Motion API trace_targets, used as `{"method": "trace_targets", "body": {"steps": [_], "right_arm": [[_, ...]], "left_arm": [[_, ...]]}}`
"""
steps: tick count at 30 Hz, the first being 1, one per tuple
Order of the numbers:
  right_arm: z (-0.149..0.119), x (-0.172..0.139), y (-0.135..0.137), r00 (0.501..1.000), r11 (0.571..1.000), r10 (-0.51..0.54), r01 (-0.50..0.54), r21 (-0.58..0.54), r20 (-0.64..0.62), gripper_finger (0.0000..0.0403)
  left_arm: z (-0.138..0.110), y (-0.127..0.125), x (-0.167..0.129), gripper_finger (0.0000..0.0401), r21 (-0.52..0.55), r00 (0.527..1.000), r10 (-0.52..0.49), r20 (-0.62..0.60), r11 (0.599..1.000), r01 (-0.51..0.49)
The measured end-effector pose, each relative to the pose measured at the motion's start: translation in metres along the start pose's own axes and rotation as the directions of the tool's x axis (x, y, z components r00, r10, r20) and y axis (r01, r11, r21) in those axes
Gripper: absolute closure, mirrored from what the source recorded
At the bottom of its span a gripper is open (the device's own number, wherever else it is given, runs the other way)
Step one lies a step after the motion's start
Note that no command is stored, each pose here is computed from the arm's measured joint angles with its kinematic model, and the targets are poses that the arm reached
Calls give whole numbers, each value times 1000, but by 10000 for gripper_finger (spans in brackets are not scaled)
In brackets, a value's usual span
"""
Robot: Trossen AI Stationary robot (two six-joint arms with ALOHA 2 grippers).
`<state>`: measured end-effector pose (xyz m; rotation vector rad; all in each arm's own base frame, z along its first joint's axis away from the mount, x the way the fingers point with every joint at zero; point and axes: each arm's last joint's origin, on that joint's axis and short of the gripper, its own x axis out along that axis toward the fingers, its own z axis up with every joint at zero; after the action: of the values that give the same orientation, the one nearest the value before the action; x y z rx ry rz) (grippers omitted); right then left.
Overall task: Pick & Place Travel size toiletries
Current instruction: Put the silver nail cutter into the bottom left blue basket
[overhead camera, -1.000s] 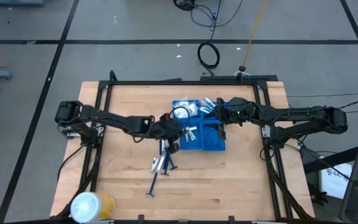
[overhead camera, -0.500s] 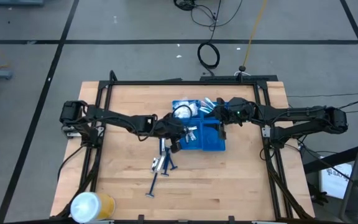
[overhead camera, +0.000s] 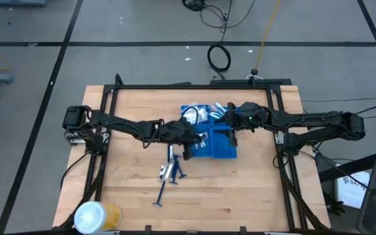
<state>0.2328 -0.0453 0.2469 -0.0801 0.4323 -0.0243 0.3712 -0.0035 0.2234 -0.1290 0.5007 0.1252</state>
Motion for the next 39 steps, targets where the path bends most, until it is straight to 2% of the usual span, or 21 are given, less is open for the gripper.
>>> {"method": "trace_targets", "body": {"steps": [2, 6, 9, 19, 27, 33, 39], "right_arm": [[0, 0, 0, 1000, 1000, 0, 0, 2, 1, 232], [1, 0, 0, 1000, 1000, -2, 2, 1, 8, 232], [2, 0, 0, 1000, 1000, -3, 3, 0, 16, 232], [2, 0, 0, 1000, 1000, -3, 4, -1, 22, 232], [1, 0, 0, 1000, 1000, 0, 0, 0, 15, 232], [1, 0, 0, 1000, 1000, 0, 0, 0, 14, 232], [1, 0, 0, 1000, 1000, 0, 0, 0, 14, 232]], "left_arm": [[-1, 2, 0, 363, -26, 1000, 4, -18, 1000, -4], [-5, 16, 1, 363, -216, 997, 43, -67, 975, -56], [-8, 24, 1, 363, -279, 992, 48, -118, 957, -80], [-9, 23, 1, 363, -249, 991, 18, -130, 967, -50], [-25, 21, 20, 347, -252, 985, 18, -170, 966, -61], [-31, 19, 27, 358, -254, 984, 15, -176, 965, -60], [-28, 19, 28, 315, -246, 989, 11, -146, 968, -47]]}}
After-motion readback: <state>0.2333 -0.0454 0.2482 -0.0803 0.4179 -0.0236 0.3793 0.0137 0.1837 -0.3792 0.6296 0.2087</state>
